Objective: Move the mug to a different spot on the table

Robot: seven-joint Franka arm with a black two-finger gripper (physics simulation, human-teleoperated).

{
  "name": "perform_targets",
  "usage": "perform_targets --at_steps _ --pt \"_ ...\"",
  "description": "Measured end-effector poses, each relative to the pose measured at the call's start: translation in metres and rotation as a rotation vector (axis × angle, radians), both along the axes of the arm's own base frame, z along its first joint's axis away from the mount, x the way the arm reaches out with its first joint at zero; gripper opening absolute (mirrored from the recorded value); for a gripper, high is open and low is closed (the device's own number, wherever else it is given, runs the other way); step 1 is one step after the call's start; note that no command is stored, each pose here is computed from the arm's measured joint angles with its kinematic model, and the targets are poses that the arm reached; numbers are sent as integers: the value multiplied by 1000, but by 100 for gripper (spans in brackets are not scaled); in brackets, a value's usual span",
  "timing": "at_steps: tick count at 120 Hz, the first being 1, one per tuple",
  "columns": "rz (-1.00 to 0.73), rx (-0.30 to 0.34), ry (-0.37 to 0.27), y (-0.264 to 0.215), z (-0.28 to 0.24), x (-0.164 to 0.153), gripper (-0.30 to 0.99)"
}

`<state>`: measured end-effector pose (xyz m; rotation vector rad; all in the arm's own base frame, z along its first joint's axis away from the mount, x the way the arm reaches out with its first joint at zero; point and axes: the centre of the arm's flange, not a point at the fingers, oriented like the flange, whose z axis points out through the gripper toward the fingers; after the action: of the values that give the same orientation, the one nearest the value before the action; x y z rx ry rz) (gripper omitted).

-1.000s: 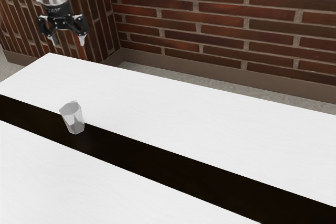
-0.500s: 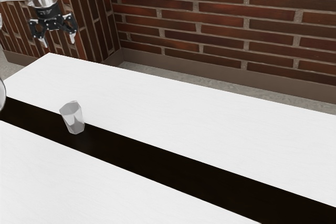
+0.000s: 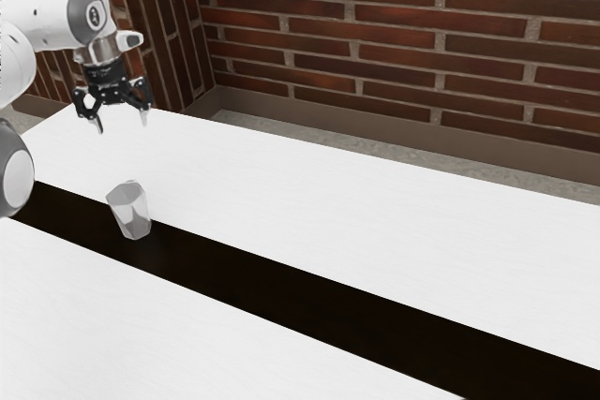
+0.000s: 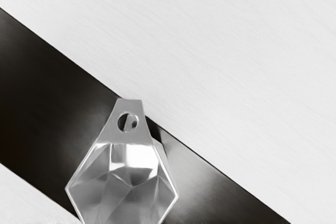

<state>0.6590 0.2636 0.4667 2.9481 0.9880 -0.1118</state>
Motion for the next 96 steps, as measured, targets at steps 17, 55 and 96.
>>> perform_targets --at_steps 17,55,96 --pt "8 -10 20 5 -30 -4 69" --pt "12 -10 58 15 -94 -14 69" --pt "0 12 60 20 -138 -11 69"
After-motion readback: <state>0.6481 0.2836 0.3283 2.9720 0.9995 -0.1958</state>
